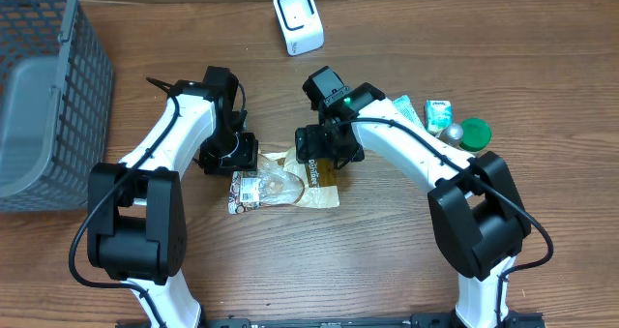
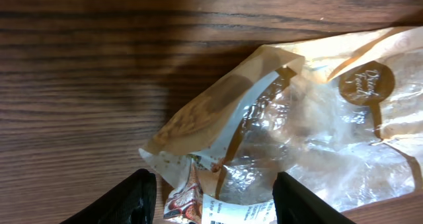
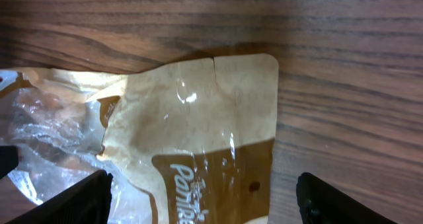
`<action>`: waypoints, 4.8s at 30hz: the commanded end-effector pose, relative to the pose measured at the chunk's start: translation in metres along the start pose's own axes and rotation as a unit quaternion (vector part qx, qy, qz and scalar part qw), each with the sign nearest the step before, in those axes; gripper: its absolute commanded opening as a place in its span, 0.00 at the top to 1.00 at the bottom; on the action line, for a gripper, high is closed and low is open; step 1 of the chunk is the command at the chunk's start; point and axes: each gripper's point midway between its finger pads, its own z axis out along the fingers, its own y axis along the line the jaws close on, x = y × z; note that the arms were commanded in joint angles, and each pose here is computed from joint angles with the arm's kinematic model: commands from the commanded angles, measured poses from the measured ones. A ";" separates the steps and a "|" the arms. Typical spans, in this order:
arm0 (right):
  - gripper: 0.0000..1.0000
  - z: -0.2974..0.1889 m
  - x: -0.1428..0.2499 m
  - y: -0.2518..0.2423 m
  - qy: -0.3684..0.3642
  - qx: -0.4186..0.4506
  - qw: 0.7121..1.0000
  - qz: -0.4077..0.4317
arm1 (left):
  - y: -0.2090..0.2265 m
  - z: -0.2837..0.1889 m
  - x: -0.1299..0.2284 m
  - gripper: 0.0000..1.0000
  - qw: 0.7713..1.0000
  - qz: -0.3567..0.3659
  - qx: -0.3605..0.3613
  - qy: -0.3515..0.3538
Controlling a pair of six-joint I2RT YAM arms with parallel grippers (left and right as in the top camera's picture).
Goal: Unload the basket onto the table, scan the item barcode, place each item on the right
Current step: 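Bring the left gripper in and grip the pouch with both grippers, then release the left gripper and lift the pouch up toward the scanner, then hold the Pantree pouch in front of the white scanner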
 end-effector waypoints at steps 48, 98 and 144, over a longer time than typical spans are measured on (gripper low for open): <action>0.43 0.069 0.025 0.048 0.027 -0.241 0.968 0.059 | -0.002 0.014 -0.002 0.40 1.000 0.001 -0.011 -0.019; 0.74 0.002 -0.013 0.066 -0.011 -0.428 0.902 -0.044 | -0.017 -0.069 -0.046 0.16 0.991 0.001 0.046 -0.124; 0.80 -0.190 -0.267 0.040 -0.442 0.198 0.793 -0.370 | 0.133 -0.202 -0.076 0.00 0.934 -0.181 0.022 -0.306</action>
